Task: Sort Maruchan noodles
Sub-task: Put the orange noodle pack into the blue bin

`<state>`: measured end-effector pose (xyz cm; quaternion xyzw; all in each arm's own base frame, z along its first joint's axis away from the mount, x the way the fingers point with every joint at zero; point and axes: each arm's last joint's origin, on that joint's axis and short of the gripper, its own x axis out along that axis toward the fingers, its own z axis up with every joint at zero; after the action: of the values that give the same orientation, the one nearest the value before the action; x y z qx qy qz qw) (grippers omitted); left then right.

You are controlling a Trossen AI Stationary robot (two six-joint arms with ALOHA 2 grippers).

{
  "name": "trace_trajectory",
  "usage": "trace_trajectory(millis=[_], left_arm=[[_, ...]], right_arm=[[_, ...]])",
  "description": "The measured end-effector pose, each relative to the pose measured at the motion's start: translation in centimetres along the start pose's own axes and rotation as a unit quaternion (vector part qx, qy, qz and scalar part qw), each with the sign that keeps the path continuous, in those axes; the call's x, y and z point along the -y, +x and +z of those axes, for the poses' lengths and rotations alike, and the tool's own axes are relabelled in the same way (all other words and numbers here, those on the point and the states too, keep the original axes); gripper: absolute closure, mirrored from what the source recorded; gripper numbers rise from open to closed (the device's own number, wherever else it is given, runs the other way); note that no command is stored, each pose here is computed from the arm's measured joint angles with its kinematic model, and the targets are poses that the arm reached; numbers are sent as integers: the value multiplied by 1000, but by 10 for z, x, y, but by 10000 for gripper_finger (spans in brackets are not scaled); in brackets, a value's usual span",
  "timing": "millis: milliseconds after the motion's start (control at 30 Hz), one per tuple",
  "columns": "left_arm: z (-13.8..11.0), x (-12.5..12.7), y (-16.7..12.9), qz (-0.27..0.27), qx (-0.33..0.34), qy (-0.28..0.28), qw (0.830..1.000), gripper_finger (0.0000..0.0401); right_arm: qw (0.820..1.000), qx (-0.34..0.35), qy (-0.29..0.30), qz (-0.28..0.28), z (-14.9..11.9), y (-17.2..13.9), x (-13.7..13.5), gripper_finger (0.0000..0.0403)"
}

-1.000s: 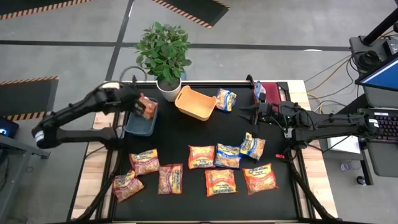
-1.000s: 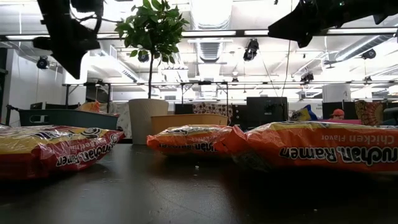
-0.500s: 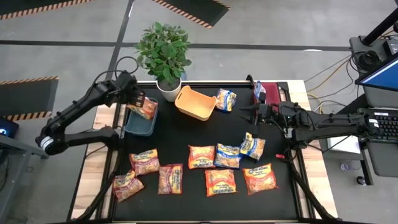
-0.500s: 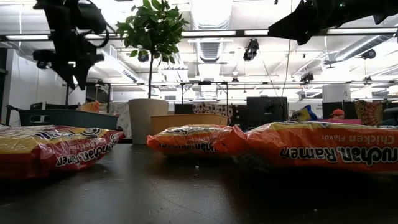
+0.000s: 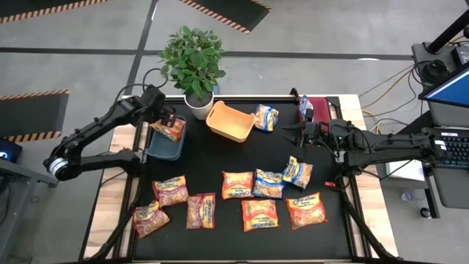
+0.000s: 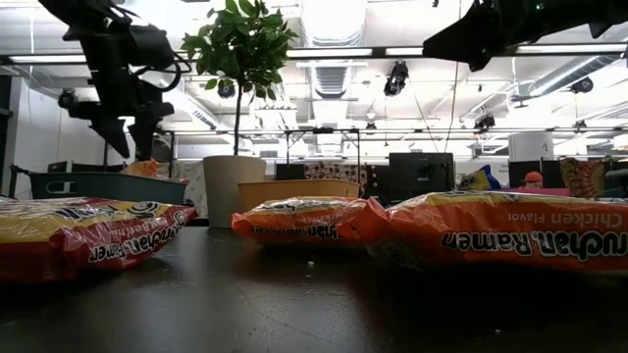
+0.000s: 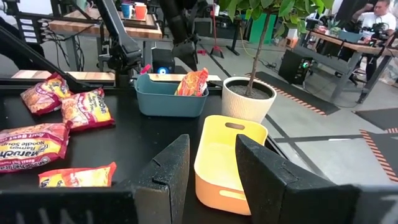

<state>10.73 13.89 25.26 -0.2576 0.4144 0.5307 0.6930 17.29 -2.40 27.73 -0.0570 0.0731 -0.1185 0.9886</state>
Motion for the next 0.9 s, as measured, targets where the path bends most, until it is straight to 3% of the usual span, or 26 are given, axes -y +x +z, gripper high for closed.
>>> trace_trajectory(millis=[433,633,900], left_arm=[[-10,4,25,-6,26,20,999,188],[-17,6,38,-8,34,28,999,252],[-17,6,38,-4,43,58,997,390]], right_arm=[[1000,3,5,0,1,0,0,282],[1000,3,5,-1,1,0,0,282],[1000,4,13,-1,1,0,0,282]])
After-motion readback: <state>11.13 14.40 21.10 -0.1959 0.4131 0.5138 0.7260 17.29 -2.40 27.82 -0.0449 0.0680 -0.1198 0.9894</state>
